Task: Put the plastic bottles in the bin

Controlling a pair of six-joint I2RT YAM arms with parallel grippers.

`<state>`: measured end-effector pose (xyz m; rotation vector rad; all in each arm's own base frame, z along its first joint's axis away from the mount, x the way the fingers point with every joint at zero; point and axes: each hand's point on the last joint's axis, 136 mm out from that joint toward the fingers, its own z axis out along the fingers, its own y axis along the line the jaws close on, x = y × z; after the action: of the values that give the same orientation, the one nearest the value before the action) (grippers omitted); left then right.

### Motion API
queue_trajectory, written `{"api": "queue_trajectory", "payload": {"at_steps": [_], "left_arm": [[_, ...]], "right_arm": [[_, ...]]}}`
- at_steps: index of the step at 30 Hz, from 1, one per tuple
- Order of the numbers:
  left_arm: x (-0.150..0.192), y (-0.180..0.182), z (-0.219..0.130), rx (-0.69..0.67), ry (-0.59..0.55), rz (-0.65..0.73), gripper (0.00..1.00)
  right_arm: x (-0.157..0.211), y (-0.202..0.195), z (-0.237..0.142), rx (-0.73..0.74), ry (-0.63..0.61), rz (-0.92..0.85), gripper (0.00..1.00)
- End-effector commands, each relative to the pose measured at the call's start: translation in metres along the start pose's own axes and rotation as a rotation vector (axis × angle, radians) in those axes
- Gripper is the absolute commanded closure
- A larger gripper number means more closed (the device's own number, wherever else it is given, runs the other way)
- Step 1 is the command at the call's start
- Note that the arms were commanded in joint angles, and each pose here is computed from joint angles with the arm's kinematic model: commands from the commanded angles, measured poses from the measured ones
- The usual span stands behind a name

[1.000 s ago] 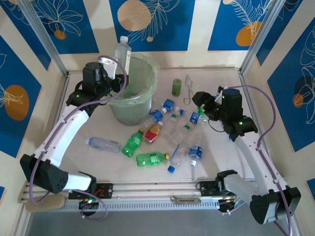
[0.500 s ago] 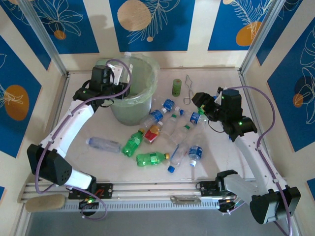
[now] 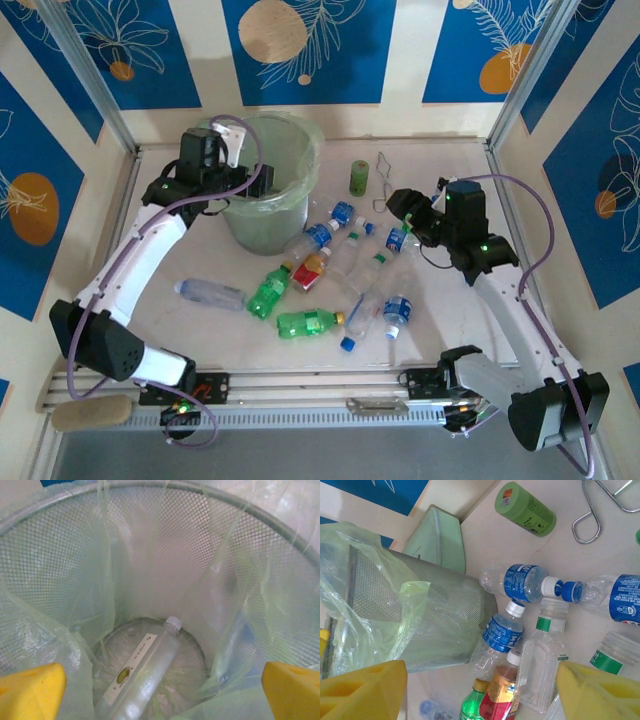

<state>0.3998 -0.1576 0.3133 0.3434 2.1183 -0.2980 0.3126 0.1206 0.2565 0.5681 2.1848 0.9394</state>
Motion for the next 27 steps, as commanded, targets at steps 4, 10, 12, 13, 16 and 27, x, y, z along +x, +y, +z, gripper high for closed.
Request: {"api": "queue_trajectory", "payload": {"at_steps": [4, 10, 12, 13, 16, 27], "left_arm": [[-0.041, -0.035, -0.047, 0.196, -0.156, -0.064, 0.00], [-0.038, -0.085, -0.076, 0.466, -0.240, -0.108, 0.00], [-0.030, -0.098, -0.079, 0.507, -0.257, -0.123, 0.00], [-0.024, -0.105, -0.078, 0.524, -0.253, -0.132, 0.00], [-0.007, -0.126, -0.072, 0.553, -0.243, -0.142, 0.00], [0.054, -0.213, -0.026, 0.639, -0.103, -0.160, 0.00]], "right_arm": [[0.005, -0.005, 0.007, 0.026, 0.027, -0.014, 0.21], [0.006, -0.043, 0.013, 0.227, 0.090, -0.089, 0.21], [0.005, -0.058, 0.013, 0.306, 0.120, -0.139, 0.20], [0.003, -0.064, 0.013, 0.343, 0.126, -0.166, 0.20], [-0.011, -0.083, 0.011, 0.443, 0.135, -0.244, 0.19], [-0.078, -0.180, -0.014, 0.903, 0.070, -0.338, 0.10]]}}
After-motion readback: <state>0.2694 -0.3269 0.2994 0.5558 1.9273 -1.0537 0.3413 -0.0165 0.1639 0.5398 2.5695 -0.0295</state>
